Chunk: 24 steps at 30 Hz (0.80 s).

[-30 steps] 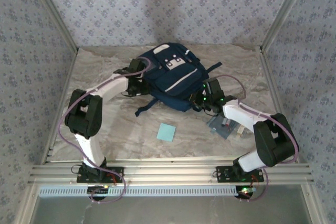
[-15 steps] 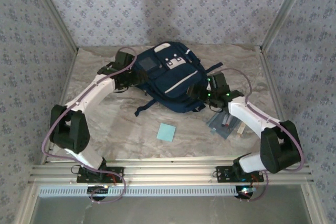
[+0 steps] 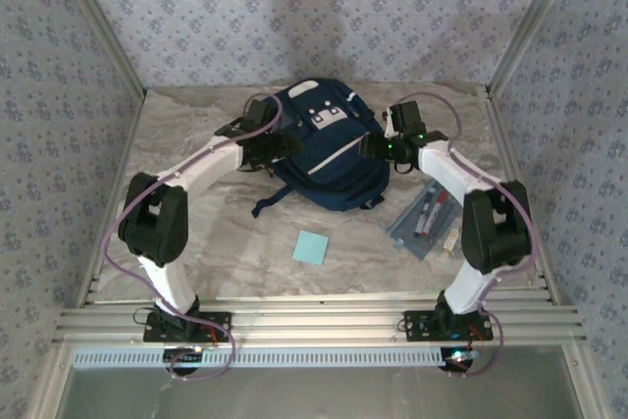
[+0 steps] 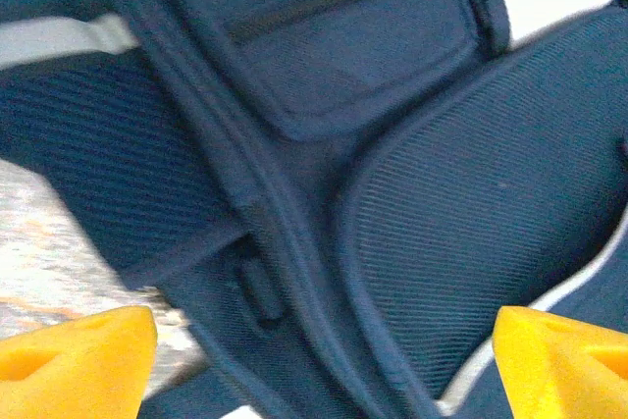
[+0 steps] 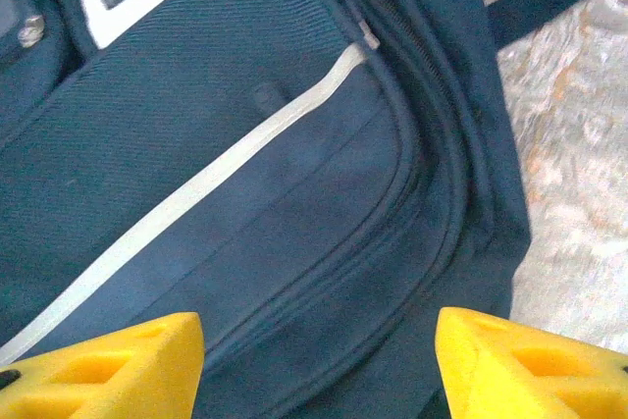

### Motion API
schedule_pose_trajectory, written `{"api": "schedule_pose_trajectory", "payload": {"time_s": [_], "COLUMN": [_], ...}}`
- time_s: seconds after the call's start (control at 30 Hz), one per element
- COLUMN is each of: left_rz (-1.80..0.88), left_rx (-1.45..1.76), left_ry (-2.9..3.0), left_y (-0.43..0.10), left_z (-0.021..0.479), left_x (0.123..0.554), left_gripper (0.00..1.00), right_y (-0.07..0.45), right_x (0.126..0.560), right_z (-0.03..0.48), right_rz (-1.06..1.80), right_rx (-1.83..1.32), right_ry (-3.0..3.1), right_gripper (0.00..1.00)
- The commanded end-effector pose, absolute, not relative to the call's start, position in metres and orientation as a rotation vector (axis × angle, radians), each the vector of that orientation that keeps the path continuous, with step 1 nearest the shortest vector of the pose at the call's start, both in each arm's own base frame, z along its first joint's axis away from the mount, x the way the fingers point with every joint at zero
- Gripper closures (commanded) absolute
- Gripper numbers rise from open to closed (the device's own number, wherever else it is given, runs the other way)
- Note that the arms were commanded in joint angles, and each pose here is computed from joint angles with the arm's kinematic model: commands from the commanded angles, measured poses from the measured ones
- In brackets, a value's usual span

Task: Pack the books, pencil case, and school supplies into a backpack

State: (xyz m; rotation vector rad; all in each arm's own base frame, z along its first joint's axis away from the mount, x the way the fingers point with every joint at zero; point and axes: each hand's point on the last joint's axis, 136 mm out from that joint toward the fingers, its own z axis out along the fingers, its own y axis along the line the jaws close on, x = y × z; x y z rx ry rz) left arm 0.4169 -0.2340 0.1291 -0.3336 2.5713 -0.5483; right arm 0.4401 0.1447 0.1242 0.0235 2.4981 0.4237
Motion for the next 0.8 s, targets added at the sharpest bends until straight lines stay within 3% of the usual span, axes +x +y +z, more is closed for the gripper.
{"api": "schedule_pose_trajectory", "payload": {"time_s": [0.0,0.17,0.4,0.67,0.77], "left_rz": [-0.673,-0.657,-0.548,-0.514,-0.474], "left_rx": [-0.37,-0.417,-0.447,-0.456,-0.457], "left_ry": [2.517,2.537,2.56,2.53,2.525], "left_y": [-0.27,-0.28,-0.265,-0.236,-0.215], "left_z": [0.143,0.119,0.083,0.079,0.086], "left_x": [0.421,0.423,0.447,0.481,0.487], "left_gripper": [0.11,0.11,0.1,0.1,0.1], "right_y": [0.127,0.116,0.159,0.25,0.293], "right_x": [0.457,0.468,0.428,0.38,0.367], "right_z": [0.112,0.082,0.06,0.084,0.095], "right_rz": [0.329,0.307,0.483,0.811,0.946], "right_rx": [0.002,0.073,0.049,-0.013,-0.082], "right_ry": [2.521,2.582,2.653,2.617,2.603], "right_gripper": [0.37,0.48,0.71,0.73,0.68]}}
